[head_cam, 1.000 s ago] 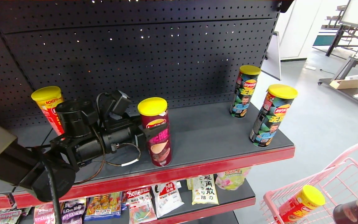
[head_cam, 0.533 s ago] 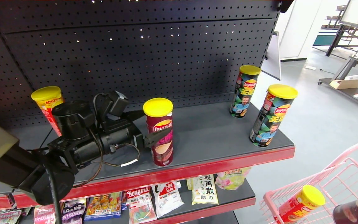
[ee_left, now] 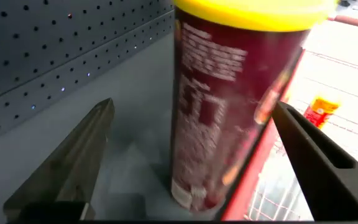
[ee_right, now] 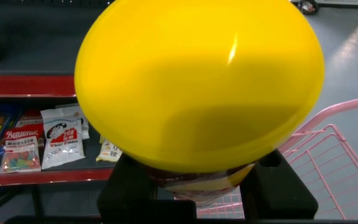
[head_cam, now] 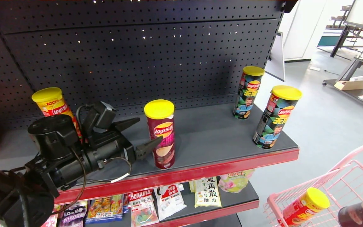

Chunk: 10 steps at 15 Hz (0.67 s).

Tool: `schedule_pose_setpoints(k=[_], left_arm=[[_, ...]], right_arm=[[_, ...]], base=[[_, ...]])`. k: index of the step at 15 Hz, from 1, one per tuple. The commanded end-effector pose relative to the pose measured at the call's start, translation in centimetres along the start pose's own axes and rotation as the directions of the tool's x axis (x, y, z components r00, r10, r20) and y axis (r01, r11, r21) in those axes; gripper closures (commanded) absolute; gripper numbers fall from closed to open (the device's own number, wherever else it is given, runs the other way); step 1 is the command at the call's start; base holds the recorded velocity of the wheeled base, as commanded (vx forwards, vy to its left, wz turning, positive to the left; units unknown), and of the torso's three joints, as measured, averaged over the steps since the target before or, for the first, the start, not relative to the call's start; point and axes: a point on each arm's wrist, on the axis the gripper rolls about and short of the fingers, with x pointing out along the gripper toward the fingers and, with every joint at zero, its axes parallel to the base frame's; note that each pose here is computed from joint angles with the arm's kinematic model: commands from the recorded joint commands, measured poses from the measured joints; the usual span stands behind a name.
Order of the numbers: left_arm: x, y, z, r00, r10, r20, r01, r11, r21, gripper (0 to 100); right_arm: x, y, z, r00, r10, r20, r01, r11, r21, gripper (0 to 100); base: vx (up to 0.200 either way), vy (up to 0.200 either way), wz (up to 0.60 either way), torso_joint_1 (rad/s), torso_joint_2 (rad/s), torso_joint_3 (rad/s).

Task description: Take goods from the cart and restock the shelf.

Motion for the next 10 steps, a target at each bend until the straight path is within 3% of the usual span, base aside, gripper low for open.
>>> schedule_pose_setpoints(k=[1,7,10], left_arm=[[-1.6,-0.7,0.9,1.000,-0.003,0.023,0.003,1.000,0.007,0],[-6.5,-2.7,1.1,1.000,0.026,0.003,-0.026,1.000,-0.001,0],[-10.9,-4.2,2.3,0.981,0.187,-0.053,-0.188,0.982,-0.012,0]], right_arm=[[0.1,0.0,0.0,1.000,0.001,-0.006,-0.001,1.000,0.000,100],[0.3,0.0,0.2,1.000,0.003,-0.017,-0.003,1.000,0.000,100],[1.4,-0.2,1.4,0.998,-0.019,-0.059,0.018,1.000,-0.007,100]], base=[[0.000,0.000,0.00,0.000,0.00,0.000],[0.000,0.000,0.00,0.000,0.00,0.000],[0.000,0.000,0.00,0.000,0.00,0.000]])
